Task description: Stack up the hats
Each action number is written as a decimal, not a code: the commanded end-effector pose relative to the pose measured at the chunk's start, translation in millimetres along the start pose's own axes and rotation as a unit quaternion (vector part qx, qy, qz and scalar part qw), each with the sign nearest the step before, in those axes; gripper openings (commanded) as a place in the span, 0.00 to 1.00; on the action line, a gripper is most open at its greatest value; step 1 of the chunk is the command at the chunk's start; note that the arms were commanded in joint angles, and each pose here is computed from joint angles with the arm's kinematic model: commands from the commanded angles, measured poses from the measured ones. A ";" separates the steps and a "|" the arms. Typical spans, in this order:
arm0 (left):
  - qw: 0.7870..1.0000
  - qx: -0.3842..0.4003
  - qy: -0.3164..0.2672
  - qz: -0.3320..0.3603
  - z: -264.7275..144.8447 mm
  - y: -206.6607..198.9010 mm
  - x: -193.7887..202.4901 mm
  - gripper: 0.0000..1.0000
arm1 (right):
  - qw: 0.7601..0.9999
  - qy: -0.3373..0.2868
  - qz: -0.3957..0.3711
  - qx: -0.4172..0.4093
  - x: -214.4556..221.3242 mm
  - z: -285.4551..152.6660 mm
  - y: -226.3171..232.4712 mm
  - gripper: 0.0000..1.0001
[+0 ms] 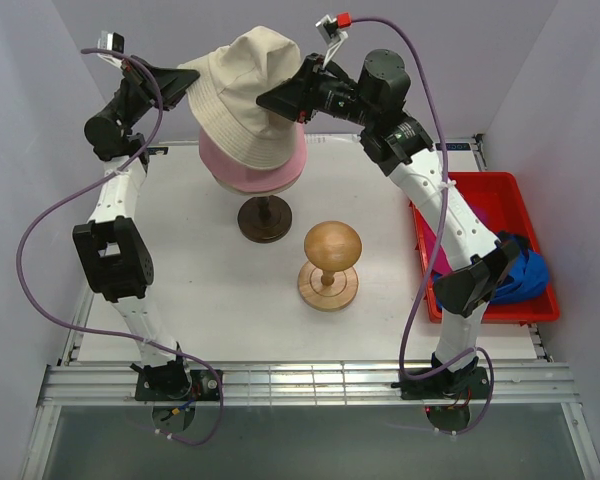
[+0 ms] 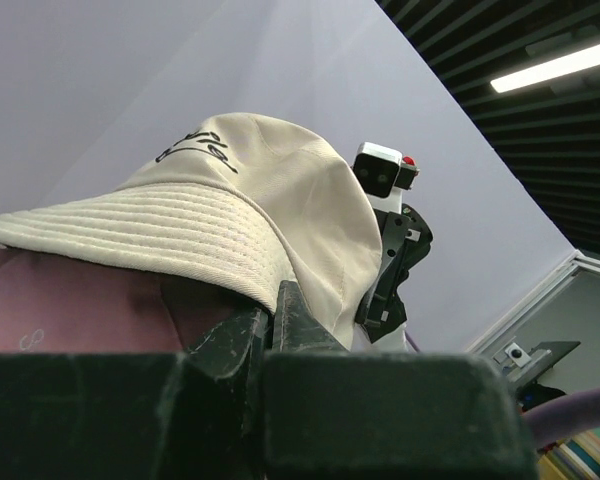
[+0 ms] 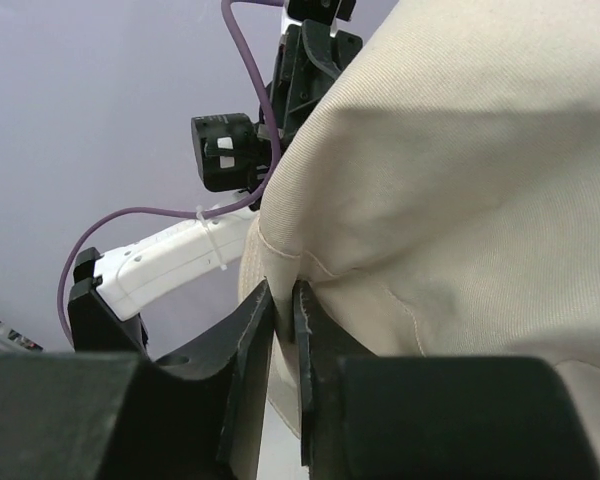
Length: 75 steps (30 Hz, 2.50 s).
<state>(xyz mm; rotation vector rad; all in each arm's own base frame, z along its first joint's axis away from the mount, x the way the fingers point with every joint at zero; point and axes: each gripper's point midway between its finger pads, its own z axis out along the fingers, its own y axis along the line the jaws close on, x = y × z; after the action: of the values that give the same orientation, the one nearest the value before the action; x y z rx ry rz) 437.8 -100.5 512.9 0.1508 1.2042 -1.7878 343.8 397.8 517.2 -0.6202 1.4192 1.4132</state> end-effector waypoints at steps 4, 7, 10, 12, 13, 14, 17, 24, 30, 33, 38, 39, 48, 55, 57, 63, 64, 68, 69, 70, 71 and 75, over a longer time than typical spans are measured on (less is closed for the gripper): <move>0.999 0.026 -0.017 0.017 -19.7 -9.9 4.9 0.00 | 0.999 -0.026 -0.035 -0.019 -18.3 -0.2 19.5 0.23; 0.999 0.023 -0.020 0.010 -28.2 -3.2 8.4 0.00 | 0.999 -0.023 -0.035 -0.017 -16.7 -0.6 18.6 0.26; 1.000 0.019 -0.022 0.011 -34.7 0.2 9.7 0.00 | 0.999 -0.020 -0.035 -0.013 -15.7 -2.7 18.6 0.30; 1.000 0.015 -0.023 0.008 -37.8 4.1 11.1 0.00 | 0.999 -0.020 -0.034 -0.006 -15.8 -4.1 17.6 0.32; 1.000 0.014 -0.024 0.008 -38.7 4.2 11.3 0.00 | 0.999 -0.017 -0.032 -0.001 -14.7 -6.1 17.6 0.32; 1.000 0.014 -0.022 0.009 -39.2 5.2 12.5 0.00 | 0.999 -0.015 -0.034 0.003 -13.4 -7.0 16.2 0.34; 1.000 0.013 -0.015 0.013 -40.9 6.0 16.7 0.00 | 0.999 -0.008 -0.026 0.020 -6.5 -12.8 10.3 0.40; 1.000 0.013 -0.002 0.013 -50.4 11.0 30.0 0.00 | 0.998 -0.005 0.019 0.056 -0.1 -32.3 -11.6 0.52; 0.999 0.017 0.015 0.028 -52.5 9.2 36.4 0.00 | 0.996 -0.011 0.062 0.069 -0.7 -50.3 -28.9 0.65; 0.999 0.025 0.020 0.039 -52.2 5.6 37.7 0.00 | 0.994 -0.015 0.089 0.065 0.9 -58.2 -41.2 0.66; 0.998 0.030 0.024 0.041 -52.5 4.7 37.4 0.02 | 0.988 -0.020 0.141 0.055 10.4 -62.3 -57.0 0.67; 0.998 0.031 0.024 0.039 -51.9 4.7 37.5 0.03 | 0.987 -0.021 0.148 0.059 10.4 -64.6 -62.0 0.68; 0.999 0.026 0.024 0.040 -55.2 1.2 38.5 0.29 | 0.976 -0.025 0.209 0.060 27.6 -67.8 -85.9 0.68; 0.999 0.021 0.023 0.040 -59.6 -2.6 38.2 0.44 | 0.971 -0.025 0.231 0.061 37.7 -66.4 -97.9 0.68; 0.999 0.019 0.025 0.040 -60.1 -3.6 39.2 0.44 | 0.969 -0.024 0.237 0.063 40.1 -66.2 -99.9 0.68; 0.999 0.015 0.026 0.036 -62.2 -3.5 42.5 0.44 | 0.966 -0.022 0.248 0.072 48.3 -66.0 -108.2 0.69; 0.999 0.014 0.026 0.035 -62.5 -3.7 43.2 0.43 | 0.965 -0.021 0.249 0.073 49.4 -65.9 -109.2 0.69; 0.999 0.013 0.030 0.037 -62.8 -5.6 44.5 0.42 | 0.963 -0.021 0.256 0.079 54.3 -66.1 -115.0 0.69; 0.999 0.013 0.031 0.036 -62.6 -6.1 44.7 0.42 | 0.962 -0.020 0.259 0.078 55.7 -65.3 -115.6 0.69; 0.999 0.013 0.032 0.036 -62.3 -6.7 45.7 0.42 | 0.962 -0.021 0.260 0.078 55.8 -65.3 -115.6 0.69; 0.999 0.013 0.031 0.037 -62.8 -7.5 45.8 0.41 | 0.962 -0.021 0.262 0.079 56.8 -65.5 -117.6 0.69; 0.999 0.010 0.032 0.034 -63.2 -7.0 47.9 0.34 | 0.960 -0.020 0.266 0.086 61.9 -65.8 -122.6 0.69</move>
<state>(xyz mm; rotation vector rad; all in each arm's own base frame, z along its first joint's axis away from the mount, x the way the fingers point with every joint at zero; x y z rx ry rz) 455.1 -64.2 415.7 -0.1474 1.3873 -1.8731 407.5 331.8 390.0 -0.0738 1.7894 1.6741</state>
